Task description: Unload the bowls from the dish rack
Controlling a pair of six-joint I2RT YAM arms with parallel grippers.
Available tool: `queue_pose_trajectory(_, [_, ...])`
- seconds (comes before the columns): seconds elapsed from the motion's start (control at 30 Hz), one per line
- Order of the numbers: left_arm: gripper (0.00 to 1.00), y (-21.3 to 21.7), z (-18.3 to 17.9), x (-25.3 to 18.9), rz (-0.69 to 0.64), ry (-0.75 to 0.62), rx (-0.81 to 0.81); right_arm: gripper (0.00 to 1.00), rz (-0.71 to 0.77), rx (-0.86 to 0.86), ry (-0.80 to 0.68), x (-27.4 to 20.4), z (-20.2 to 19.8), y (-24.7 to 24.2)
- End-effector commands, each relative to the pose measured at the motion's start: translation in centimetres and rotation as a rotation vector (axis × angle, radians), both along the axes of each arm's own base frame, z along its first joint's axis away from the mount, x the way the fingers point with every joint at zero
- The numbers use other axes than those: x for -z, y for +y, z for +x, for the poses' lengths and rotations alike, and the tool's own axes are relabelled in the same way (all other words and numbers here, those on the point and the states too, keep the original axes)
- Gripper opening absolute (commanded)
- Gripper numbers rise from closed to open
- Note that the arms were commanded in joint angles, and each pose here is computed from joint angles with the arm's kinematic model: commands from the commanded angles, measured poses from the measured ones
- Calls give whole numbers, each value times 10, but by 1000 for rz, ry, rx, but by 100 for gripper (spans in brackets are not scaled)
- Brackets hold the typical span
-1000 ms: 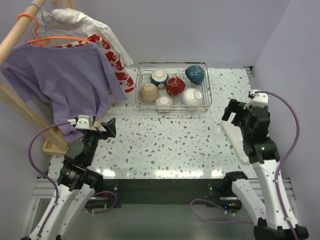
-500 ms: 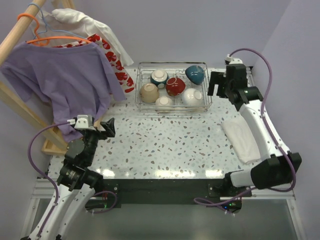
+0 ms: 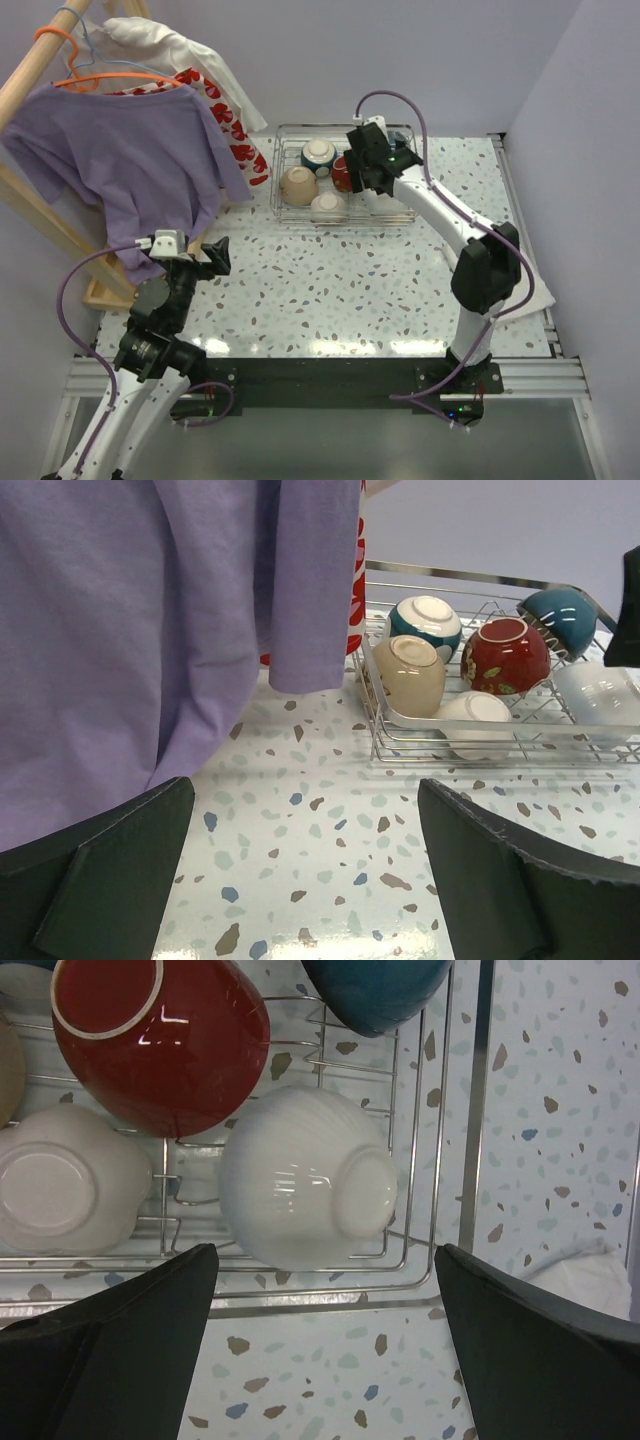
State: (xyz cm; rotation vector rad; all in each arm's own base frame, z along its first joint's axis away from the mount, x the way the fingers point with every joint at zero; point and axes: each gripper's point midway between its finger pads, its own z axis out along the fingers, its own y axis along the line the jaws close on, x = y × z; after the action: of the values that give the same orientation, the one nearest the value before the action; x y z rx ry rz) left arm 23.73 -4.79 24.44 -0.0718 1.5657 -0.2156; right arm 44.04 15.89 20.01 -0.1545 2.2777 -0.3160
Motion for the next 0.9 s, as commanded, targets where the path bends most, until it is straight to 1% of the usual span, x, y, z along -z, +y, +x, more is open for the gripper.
queue_pose_trajectory(0.0, [100, 1, -2, -22, -26, -43, -2, 94, -90, 65, -11, -3, 10, 0])
queue_pose_trajectory(0.17, [100, 0, -1, -22, -25, -41, 1, 94, -163, 65, 27, 20, 9, 6])
queue_pose_trajectory(0.33, [100, 0, -1, -21, -24, -39, 1, 94, -183, 42, 37, 38, 10, 6])
queue_pose_trajectory(0.5, [100, 0, -2, -22, -23, -36, 6, 94, -215, 15, 44, 46, 16, 8])
queue_pose_trajectory(0.87, [100, -1, -2, -20, -19, -26, 9, 95, -255, -52, 122, 76, 17, 13])
